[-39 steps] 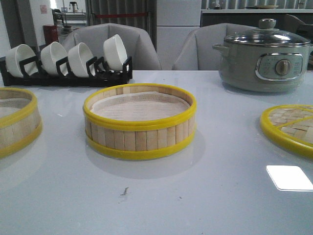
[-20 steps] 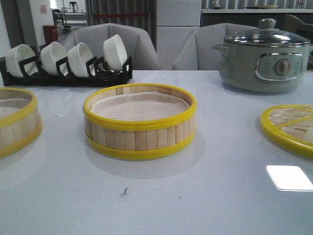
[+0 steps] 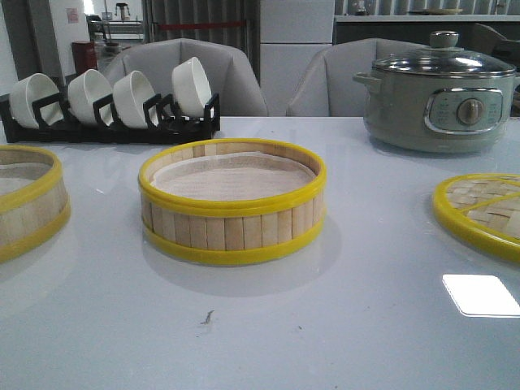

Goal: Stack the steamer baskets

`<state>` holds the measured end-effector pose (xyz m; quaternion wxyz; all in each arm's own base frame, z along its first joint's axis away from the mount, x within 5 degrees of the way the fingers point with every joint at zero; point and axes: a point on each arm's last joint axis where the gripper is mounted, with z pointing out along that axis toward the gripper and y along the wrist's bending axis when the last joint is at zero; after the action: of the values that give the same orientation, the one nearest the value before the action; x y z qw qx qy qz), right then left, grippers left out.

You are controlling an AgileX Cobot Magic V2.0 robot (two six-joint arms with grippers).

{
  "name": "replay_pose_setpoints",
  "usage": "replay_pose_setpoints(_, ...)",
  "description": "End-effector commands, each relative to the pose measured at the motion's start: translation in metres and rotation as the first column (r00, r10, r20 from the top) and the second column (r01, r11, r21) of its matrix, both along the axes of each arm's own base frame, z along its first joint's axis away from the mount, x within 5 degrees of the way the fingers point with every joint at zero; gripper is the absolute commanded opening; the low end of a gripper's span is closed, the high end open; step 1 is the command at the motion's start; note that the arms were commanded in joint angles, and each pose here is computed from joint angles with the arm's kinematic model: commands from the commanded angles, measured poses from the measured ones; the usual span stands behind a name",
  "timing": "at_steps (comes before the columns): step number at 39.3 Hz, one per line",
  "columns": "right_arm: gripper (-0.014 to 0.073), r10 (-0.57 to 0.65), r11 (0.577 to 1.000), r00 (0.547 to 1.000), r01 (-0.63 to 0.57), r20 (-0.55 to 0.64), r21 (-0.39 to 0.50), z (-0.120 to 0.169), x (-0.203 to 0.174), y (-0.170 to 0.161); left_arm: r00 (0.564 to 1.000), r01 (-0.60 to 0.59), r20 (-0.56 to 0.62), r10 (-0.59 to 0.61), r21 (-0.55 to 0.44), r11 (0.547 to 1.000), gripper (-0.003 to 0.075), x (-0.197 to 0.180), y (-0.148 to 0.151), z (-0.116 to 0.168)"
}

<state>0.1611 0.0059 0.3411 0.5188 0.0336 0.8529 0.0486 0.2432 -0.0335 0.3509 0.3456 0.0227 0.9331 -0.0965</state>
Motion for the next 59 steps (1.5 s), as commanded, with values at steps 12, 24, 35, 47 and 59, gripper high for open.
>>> replay_pose_setpoints(12,0.0370,-0.002,1.000,0.996,0.001,0.085,0.010,0.016,0.001,0.000,0.985,-0.020,0.168,0.025,-0.035,0.999,0.0399,0.010,-0.002,0.019)
replay_pose_setpoints(24,0.0370,-0.001,1.000,0.997,0.000,0.073,0.011,0.015,0.001,0.000,0.999,-0.023,0.030,0.024,-0.022,0.999,0.0399,0.057,-0.006,-0.032)
replay_pose_setpoints(35,0.0370,-0.001,1.000,0.997,0.000,0.072,0.011,0.015,0.001,0.000,1.000,-0.011,-0.027,0.010,-0.014,1.000,0.0398,0.098,-0.019,-0.073)
replay_pose_setpoints(47,0.0370,0.000,1.000,0.998,0.000,0.067,0.011,0.014,0.001,0.000,0.994,0.074,-0.086,-0.072,0.013,0.997,0.0399,0.124,-0.048,-0.105)
replay_pose_setpoints(59,0.0370,0.000,1.000,0.998,-0.001,0.064,0.011,0.014,0.000,0.000,0.992,0.076,-0.101,-0.073,0.031,0.997,0.0399,0.130,-0.048,-0.118)
